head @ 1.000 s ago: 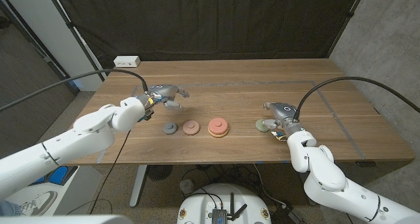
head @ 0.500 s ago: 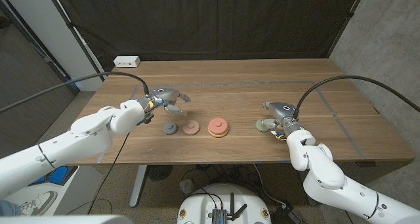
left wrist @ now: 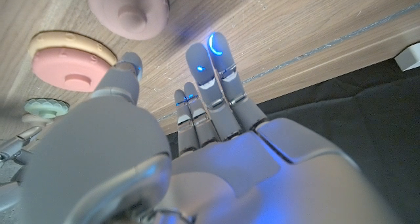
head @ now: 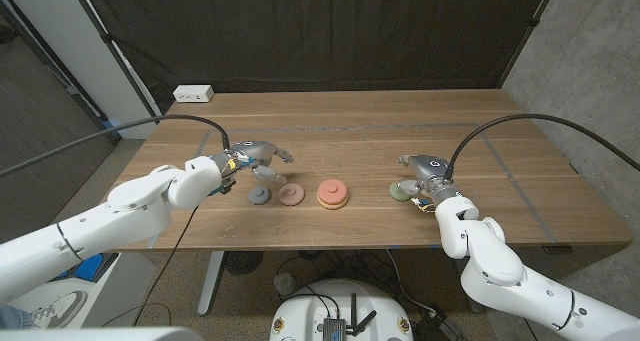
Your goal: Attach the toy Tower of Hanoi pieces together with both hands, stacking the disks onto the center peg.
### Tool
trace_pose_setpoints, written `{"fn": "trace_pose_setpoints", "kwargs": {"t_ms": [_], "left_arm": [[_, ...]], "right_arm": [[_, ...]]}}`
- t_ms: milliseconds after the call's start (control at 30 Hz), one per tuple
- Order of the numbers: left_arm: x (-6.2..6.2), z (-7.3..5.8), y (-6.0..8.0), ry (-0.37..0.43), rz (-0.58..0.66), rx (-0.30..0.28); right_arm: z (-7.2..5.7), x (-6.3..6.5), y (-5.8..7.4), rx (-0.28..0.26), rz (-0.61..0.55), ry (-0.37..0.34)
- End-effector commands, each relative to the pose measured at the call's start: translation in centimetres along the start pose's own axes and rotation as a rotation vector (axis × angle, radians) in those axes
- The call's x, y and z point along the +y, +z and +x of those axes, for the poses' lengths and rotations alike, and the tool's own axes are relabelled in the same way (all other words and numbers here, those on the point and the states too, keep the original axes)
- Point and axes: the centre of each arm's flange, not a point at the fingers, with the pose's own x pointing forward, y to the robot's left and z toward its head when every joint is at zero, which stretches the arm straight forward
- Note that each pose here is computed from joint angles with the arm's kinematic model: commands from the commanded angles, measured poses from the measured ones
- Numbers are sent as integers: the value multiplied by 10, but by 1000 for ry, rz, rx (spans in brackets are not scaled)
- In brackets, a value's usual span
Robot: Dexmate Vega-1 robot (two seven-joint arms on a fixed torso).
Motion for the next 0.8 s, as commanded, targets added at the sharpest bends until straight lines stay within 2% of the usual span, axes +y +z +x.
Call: {"fn": "trace_pose_setpoints", "kwargs": {"t_ms": [33, 500, 800], "left_arm": [[-11, -1, 6, -33, 13, -24], [-21, 2, 5, -71, 24, -25], [-22, 5, 8, -100, 65, -29]], "right_arm": [[2, 0, 2, 0, -3, 8], [4, 0, 5, 1, -6, 15], [6, 1, 5, 3, -5, 17]]}}
